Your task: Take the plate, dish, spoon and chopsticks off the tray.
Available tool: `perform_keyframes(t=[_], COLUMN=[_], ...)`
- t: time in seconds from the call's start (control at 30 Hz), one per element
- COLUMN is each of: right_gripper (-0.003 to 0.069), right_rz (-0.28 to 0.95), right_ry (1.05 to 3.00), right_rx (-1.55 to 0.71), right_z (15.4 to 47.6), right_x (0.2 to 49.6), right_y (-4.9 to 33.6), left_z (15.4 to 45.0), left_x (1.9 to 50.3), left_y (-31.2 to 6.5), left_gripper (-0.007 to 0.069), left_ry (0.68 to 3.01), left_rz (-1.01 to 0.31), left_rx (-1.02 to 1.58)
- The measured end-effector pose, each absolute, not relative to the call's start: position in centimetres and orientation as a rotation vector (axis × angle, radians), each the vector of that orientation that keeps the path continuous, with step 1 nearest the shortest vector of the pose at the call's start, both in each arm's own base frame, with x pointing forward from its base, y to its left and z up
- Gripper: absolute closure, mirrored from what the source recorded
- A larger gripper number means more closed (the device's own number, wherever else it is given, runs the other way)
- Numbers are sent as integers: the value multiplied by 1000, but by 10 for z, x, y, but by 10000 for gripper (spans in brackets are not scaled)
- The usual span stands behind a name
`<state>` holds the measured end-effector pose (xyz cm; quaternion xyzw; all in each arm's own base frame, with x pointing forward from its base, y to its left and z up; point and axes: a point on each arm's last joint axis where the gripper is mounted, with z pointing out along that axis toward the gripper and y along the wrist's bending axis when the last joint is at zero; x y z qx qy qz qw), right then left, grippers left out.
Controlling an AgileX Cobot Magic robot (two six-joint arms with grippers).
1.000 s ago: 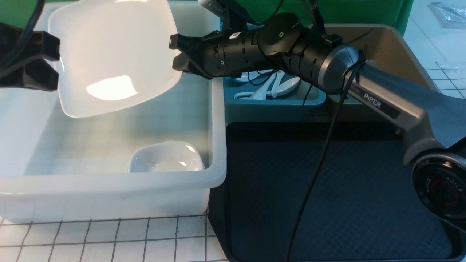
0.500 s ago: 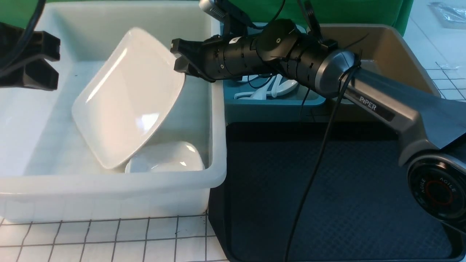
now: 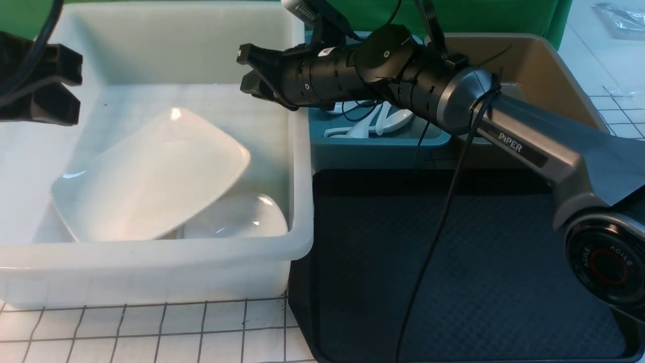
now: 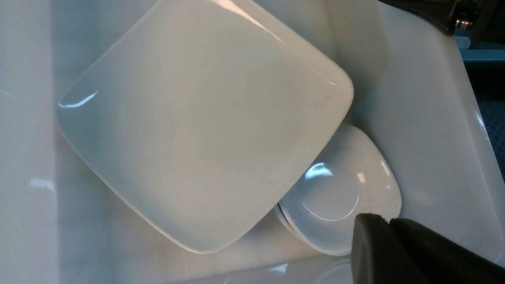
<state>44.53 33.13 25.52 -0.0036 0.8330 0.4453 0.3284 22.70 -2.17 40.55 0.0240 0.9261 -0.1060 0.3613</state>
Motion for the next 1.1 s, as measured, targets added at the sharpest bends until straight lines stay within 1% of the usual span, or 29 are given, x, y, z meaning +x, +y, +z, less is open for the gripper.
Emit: perform_keyframes(t=[0.03,0.1,0.17,0.2,0.23,0.27,0.3,0.37,0.5,0.57,0.6,0.63,0.67,0.7,0.77,0.83,0.9,1.0,1.03,1.07,1.1], right_gripper=[473,475,498,502,546,552,605,627,629,629,629,629,629,629,629,629,629,629,629,629,629], right_rz=[1165,1153,1120,1116,1073,1060,991,896,657,535,488,434,406,406,374,373,370,364,364,361,360], right_ry=[2186,2208,2217,2217,2218,2225,2226,2248,2285,2331,2351,2356,2357,2355,2348,2347,2338,2328,2325,2319,2316], right_rx=[-16,-96,-205,-217,-317,-338,-431,-528,-679,-754,-777,-792,-796,-797,-796,-797,-804,-807,-806,-812,-814], right_z=[255,261,273,275,291,292,312,331,364,379,382,391,395,397,410,414,421,429,430,432,433], right_x=[445,442,440,439,435,435,429,421,403,388,384,377,373,371,356,350,340,328,326,323,322], right_y=[331,326,317,315,304,301,286,268,234,219,215,208,204,203,193,190,184,178,177,176,175], left_z=[405,404,402,402,400,400,400,398,386,374,370,361,356,355,339,334,324,316,316,313,312], left_x=[227,226,224,224,223,222,222,224,237,251,255,264,269,271,290,297,310,328,330,337,340], left_y=[-22,-20,-18,-17,-16,-16,-15,-15,-18,-20,-21,-24,-27,-28,-42,-48,-54,-41,-38,-21,-15], left_gripper=[641,641,641,641,641,641,641,641,641,641,641,641,641,641,641,641,641,641,641,641,641], left_ry=[2387,2409,2441,2441,2462,2463,2471,2481,2533,2582,2597,2632,2653,2657,2719,2738,2768,2795,2795,2787,2775], left_rz=[-273,-235,-203,-199,-178,-178,-167,-168,-198,-233,-239,-241,-235,-236,-193,-168,-98,8,14,39,43], left_rx=[63,76,86,86,93,93,95,95,107,115,126,145,166,172,285,327,383,278,261,133,93])
